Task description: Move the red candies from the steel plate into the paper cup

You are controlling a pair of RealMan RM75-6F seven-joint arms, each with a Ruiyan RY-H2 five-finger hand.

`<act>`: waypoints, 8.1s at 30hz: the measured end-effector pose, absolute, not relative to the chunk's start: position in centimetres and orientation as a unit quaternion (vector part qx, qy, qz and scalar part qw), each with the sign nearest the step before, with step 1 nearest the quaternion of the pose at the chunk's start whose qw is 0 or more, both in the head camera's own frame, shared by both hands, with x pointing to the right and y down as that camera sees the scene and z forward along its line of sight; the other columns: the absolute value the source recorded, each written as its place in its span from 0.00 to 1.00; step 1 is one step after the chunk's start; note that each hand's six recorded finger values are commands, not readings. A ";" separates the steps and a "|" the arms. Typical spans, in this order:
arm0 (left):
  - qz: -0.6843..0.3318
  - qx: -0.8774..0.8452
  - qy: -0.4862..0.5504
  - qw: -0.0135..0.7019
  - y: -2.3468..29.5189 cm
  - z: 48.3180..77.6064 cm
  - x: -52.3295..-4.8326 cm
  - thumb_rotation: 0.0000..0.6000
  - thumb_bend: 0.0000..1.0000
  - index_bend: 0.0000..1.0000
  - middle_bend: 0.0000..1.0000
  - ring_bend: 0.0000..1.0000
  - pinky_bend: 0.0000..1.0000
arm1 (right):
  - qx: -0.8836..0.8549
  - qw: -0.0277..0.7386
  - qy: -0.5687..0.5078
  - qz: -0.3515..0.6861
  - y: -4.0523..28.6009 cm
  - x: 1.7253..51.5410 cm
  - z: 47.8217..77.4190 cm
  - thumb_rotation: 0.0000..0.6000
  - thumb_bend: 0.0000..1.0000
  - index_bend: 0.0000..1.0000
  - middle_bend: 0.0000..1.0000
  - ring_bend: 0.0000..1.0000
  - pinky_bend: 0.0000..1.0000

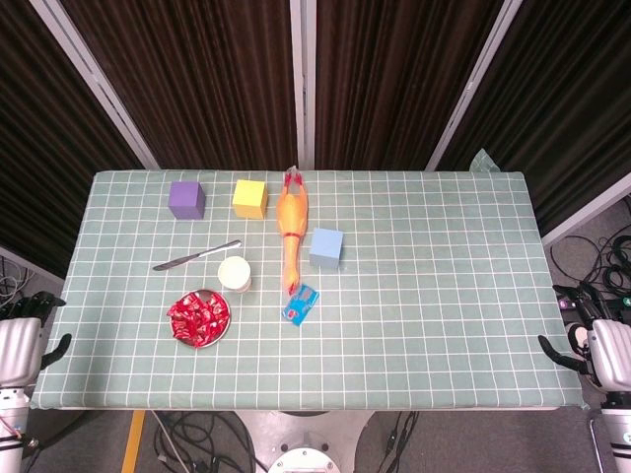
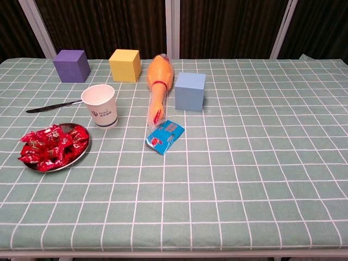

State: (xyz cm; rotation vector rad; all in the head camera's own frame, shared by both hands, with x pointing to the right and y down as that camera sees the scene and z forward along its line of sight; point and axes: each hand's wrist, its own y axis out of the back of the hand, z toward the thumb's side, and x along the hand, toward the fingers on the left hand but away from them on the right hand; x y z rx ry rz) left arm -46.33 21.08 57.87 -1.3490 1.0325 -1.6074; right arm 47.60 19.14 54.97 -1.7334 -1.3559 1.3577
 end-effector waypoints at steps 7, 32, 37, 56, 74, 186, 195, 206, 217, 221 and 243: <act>-0.623 -0.541 0.407 0.391 21.4 57.6 -45.8 1.00 0.26 0.41 0.37 0.31 0.32 | -0.648 0.278 -0.507 0.496 19.2 47.7 54.5 1.00 0.20 0.17 0.19 0.06 0.26; -0.509 -0.717 0.151 0.453 16.5 67.4 -31.9 1.00 0.27 0.37 0.42 0.83 1.00 | -0.646 0.296 -0.487 0.507 18.0 47.1 54.6 1.00 0.20 0.14 0.19 0.06 0.26; -0.514 -0.725 0.130 0.441 16.2 69.9 -29.8 1.00 0.27 0.37 0.42 0.85 1.00 | -0.644 0.294 -0.487 0.511 18.1 47.4 54.7 1.00 0.20 0.14 0.18 0.06 0.27; -0.560 -0.710 0.136 0.405 16.6 73.7 -29.4 1.00 0.32 0.43 0.47 0.88 1.00 | -0.646 0.291 -0.485 0.514 17.7 47.4 54.9 1.00 0.20 0.14 0.18 0.06 0.30; -0.571 -0.707 0.130 0.397 16.5 74.9 -29.4 1.00 0.52 0.65 0.62 0.90 1.00 | -0.646 0.292 -0.484 0.512 17.9 47.5 54.6 1.00 0.20 0.14 0.19 0.07 0.34; -0.543 -0.675 0.230 0.444 5.9 68.7 -28.5 1.00 0.33 0.39 0.67 0.88 1.00 | -0.639 0.300 -0.488 0.514 17.6 48.1 53.6 1.00 0.20 0.14 0.21 0.07 0.39; -0.540 -0.704 0.175 0.428 5.2 73.2 -29.0 1.00 0.34 0.39 0.76 0.90 1.00 | -0.632 0.301 -0.489 0.521 17.7 48.5 53.4 1.00 0.20 0.14 0.21 0.07 0.39; -0.535 -0.722 0.118 0.423 5.2 77.1 -26.4 1.00 0.34 0.39 0.77 0.90 1.00 | -0.628 0.299 -0.487 0.527 17.5 48.3 53.6 1.00 0.20 0.14 0.21 0.07 0.39; -0.536 -0.736 0.113 0.398 5.4 78.6 -25.7 1.00 0.34 0.42 0.77 0.90 1.00 | -0.626 0.300 -0.486 0.531 17.4 48.2 53.6 1.00 0.20 0.14 0.21 0.07 0.40; -0.540 -0.736 0.108 0.394 5.5 79.1 -25.8 1.00 0.35 0.42 0.77 0.90 1.00 | -0.626 0.299 -0.486 0.532 17.4 48.2 53.6 1.00 0.20 0.14 0.21 0.07 0.40; -0.533 -0.743 0.153 0.376 5.3 77.6 -26.9 1.00 0.36 0.41 0.76 0.90 1.00 | -0.627 0.299 -0.485 0.532 17.3 48.1 53.6 1.00 0.20 0.14 0.22 0.07 0.40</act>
